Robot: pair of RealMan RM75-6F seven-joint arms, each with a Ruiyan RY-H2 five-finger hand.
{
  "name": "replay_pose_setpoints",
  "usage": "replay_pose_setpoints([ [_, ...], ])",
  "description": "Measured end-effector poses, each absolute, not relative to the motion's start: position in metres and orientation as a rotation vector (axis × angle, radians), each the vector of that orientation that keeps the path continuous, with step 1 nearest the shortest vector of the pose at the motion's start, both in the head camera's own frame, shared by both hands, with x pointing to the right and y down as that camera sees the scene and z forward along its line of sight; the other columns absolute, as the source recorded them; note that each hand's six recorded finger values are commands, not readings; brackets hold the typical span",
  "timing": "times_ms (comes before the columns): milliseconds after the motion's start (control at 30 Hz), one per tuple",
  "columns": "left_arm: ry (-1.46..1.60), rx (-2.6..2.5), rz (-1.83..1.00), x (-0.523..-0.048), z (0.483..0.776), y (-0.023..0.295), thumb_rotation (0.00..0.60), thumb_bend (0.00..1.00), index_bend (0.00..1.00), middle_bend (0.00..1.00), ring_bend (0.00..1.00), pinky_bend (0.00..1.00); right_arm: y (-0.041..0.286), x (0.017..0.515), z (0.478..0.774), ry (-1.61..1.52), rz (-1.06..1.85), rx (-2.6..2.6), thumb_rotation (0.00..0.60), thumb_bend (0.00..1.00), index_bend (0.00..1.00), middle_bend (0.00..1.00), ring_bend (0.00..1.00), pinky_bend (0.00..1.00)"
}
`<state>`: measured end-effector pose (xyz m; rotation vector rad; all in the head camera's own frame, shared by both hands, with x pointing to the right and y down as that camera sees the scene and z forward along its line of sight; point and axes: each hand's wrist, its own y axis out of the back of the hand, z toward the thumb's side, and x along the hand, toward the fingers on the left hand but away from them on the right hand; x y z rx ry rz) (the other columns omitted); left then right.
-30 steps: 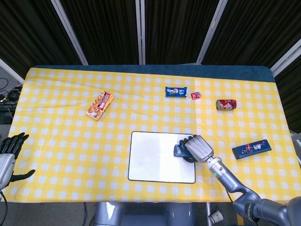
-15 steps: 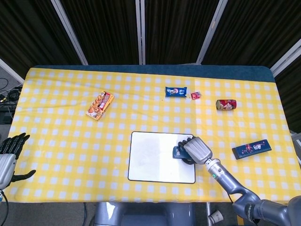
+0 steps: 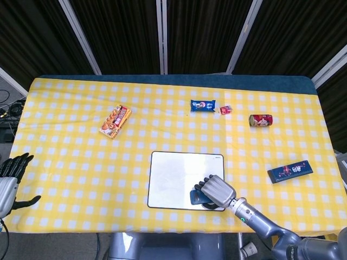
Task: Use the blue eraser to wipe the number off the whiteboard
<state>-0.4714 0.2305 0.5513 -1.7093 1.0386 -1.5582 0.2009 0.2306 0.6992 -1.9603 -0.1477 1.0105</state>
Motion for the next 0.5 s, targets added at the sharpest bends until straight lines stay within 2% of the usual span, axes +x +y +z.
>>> replay_pose_setpoints([
  [500,1.037,-1.708,-1.563,-0.472,0.552,0.231,0.6,0.0,0.0,0.0,0.0,0.0,0.166,0.225,0.727,-0.315,1.197,-1.843,0.6,0.51,0.55,0.58,0.47,0.52],
])
